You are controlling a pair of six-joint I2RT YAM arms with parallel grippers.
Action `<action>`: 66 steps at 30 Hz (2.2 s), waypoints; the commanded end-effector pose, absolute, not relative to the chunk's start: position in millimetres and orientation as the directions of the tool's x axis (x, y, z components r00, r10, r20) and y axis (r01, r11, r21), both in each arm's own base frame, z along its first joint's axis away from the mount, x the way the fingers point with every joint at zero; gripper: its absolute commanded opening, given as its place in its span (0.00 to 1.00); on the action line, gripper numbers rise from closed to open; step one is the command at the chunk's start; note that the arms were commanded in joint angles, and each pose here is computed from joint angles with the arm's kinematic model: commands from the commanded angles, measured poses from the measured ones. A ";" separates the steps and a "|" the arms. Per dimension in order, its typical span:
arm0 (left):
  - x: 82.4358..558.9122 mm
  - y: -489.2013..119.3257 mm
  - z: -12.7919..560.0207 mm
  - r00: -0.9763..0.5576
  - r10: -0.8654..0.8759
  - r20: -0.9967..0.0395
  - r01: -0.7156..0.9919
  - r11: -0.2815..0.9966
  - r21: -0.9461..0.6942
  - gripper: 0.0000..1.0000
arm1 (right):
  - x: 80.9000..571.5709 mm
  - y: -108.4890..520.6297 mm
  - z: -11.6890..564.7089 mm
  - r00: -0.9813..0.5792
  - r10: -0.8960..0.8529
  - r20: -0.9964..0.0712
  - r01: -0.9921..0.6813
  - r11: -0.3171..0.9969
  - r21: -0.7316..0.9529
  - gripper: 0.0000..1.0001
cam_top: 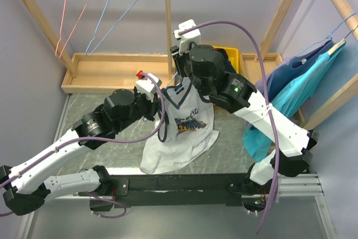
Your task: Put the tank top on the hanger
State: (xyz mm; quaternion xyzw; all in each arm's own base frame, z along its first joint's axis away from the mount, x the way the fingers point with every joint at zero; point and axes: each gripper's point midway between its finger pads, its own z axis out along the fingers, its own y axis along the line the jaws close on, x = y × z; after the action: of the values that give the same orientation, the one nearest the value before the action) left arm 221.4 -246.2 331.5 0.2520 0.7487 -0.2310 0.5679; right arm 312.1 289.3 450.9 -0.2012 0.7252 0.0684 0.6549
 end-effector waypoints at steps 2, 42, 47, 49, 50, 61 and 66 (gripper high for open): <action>225.8 -243.7 357.9 -0.162 0.009 -0.987 0.620 0.779 -0.094 0.01 | 299.5 285.2 469.9 -0.032 -0.134 -0.991 -0.415 0.903 -0.109 0.57; 202.6 -111.6 548.2 0.139 -0.172 -0.975 0.352 0.929 -0.113 0.01 | 242.8 230.5 494.2 -0.046 0.077 -0.996 -0.483 0.871 0.089 0.83; 203.2 -108.4 571.7 0.176 -0.142 -0.974 0.342 0.937 -0.075 0.01 | 246.8 236.2 495.1 -0.047 0.065 -0.997 -0.483 0.872 0.080 0.83; 202.1 -107.4 575.1 0.177 -0.139 -0.974 0.344 0.936 -0.071 0.01 | 249.1 238.4 491.7 -0.050 0.057 -0.997 -0.480 0.874 0.075 0.83; 202.5 -108.1 572.3 0.171 -0.133 -0.976 0.344 0.936 -0.067 0.01 | 249.2 239.1 490.1 -0.052 0.057 -0.997 -0.480 0.874 0.075 0.83; 209.6 -127.4 469.5 -0.015 -0.073 -0.997 0.351 0.933 -0.074 0.01 | 252.0 242.2 449.0 -0.099 0.031 -0.995 -0.467 0.881 0.074 0.83; 229.1 -151.6 419.0 -0.110 -0.015 -0.994 0.337 0.940 -0.051 0.01 | 245.2 240.2 426.3 -0.139 0.047 -0.989 -0.476 0.873 0.108 0.83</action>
State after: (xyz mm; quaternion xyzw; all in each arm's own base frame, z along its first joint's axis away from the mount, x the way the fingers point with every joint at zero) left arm 216.5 -135.6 424.5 0.1360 0.7313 -0.1125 0.6588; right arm 254.9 247.5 416.9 -0.1763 0.7396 0.1692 0.6271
